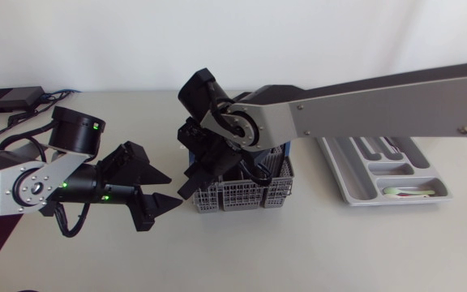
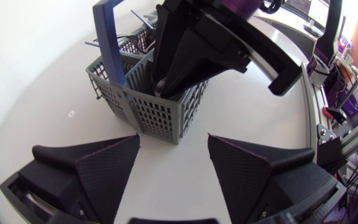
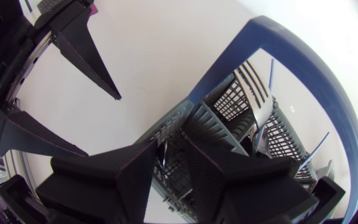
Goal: Sort the cutlery from the basket into the organizer compartments.
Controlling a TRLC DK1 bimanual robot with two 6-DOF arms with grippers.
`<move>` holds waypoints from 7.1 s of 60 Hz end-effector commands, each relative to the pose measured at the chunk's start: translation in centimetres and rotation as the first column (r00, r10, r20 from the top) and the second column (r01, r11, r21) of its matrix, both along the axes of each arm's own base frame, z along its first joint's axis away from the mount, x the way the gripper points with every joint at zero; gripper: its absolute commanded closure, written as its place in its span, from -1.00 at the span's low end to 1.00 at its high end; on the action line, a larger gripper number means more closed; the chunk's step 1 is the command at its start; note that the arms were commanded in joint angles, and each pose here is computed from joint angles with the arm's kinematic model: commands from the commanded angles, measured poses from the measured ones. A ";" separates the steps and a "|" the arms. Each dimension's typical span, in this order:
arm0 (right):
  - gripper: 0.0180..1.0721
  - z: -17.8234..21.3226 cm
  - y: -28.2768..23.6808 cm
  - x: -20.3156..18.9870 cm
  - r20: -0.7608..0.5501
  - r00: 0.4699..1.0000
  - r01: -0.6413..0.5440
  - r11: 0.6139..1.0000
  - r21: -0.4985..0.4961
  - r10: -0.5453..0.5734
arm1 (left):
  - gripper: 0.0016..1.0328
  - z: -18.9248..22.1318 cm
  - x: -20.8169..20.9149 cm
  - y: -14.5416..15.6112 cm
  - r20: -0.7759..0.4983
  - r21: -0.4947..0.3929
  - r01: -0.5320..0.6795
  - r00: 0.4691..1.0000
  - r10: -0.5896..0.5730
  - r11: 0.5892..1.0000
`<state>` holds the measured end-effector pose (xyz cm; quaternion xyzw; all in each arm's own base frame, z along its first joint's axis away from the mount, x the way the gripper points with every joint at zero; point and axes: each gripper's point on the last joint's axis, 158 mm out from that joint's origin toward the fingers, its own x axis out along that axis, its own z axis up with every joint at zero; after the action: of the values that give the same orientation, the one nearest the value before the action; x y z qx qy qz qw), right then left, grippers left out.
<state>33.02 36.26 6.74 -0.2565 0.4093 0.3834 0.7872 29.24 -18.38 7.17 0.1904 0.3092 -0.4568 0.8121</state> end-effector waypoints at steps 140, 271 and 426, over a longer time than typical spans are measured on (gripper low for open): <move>0.89 7.4 -28.6 -5.9 -0.216 0.888 0.391 0.914 -0.109 -0.406 | -0.50 -0.3 0.8 0.0 0.029 0.032 -0.021 0.999 0.020 0.999; 0.87 4.4 -28.4 -3.4 0.107 0.941 0.317 0.947 0.042 -0.320 | 0.03 3.6 10.4 3.5 0.121 -0.022 -0.259 0.958 0.260 0.966; 0.89 4.9 -19.6 -4.2 0.065 0.987 0.126 0.952 0.280 -0.150 | 0.79 2.2 13.1 -0.1 -0.096 -0.244 -0.054 0.995 0.031 0.968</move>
<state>30.84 16.11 12.61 -0.1299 0.3225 0.3480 0.8707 40.08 -18.79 9.47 0.0881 0.2855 -0.5015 0.8119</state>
